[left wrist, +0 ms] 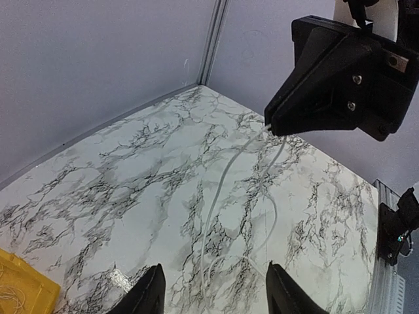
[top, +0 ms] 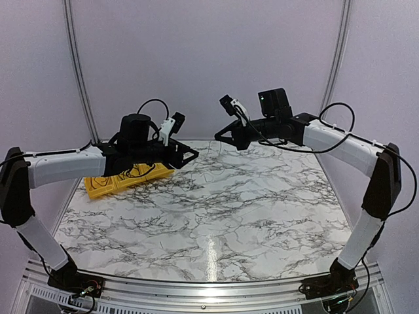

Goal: Untangle the cables

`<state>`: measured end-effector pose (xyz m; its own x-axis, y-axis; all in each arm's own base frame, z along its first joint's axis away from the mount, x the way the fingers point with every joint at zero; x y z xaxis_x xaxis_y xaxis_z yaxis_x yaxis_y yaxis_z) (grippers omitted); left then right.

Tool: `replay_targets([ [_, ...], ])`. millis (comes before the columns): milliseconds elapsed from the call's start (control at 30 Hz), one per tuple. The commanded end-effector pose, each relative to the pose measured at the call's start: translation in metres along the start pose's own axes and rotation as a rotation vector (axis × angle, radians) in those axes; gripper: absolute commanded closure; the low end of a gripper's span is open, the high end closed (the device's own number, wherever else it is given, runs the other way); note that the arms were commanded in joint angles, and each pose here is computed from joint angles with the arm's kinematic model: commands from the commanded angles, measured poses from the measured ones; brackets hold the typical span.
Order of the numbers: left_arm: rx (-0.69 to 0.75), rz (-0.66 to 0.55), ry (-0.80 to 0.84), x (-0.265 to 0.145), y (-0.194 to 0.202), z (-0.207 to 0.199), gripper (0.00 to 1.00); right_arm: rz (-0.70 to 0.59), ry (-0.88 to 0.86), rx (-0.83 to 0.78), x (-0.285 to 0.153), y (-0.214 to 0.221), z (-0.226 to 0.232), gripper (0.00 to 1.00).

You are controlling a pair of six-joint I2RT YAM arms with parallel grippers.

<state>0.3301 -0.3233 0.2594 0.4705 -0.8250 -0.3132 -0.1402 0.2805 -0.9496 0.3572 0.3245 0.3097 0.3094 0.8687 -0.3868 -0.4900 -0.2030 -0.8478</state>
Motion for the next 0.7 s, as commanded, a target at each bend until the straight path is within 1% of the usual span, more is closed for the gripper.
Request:
replay_targets([
  [0, 0.03, -0.037, 0.095, 0.01, -0.017, -0.011, 0.47, 0.003, -0.088, -0.031, -0.001, -0.005, 0.027, 1.0],
  [133, 0.039, -0.048, 0.128, 0.018, -0.022, -0.016, 0.52, 0.008, -0.123, -0.048, 0.0, -0.004, 0.037, 1.0],
  [300, 0.029, -0.049, 0.129, 0.026, -0.024, -0.014, 0.67, 0.01, -0.145, -0.051, 0.002, -0.005, 0.044, 1.0],
  [533, 0.044, -0.065, 0.117, 0.03, -0.028, -0.011, 0.81, 0.015, -0.149, -0.05, 0.004, -0.002, 0.046, 1.0],
  [667, 0.053, -0.069, 0.112, 0.033, -0.029, -0.01, 0.94, 0.014, -0.149, -0.052, 0.005, -0.002, 0.047, 1.0],
])
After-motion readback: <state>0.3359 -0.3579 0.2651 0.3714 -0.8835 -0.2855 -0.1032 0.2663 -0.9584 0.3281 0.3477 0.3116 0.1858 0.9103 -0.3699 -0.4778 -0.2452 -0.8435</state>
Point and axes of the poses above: each gripper's point midway between its finger pads, its own x axis out along the fingers, its own z axis along the line the jaws close on, y = z × x, the point moved 4 cm from there along -x, back along the fingers, and after that the axes turned 15 degrees about x, right-handed, at the moved point
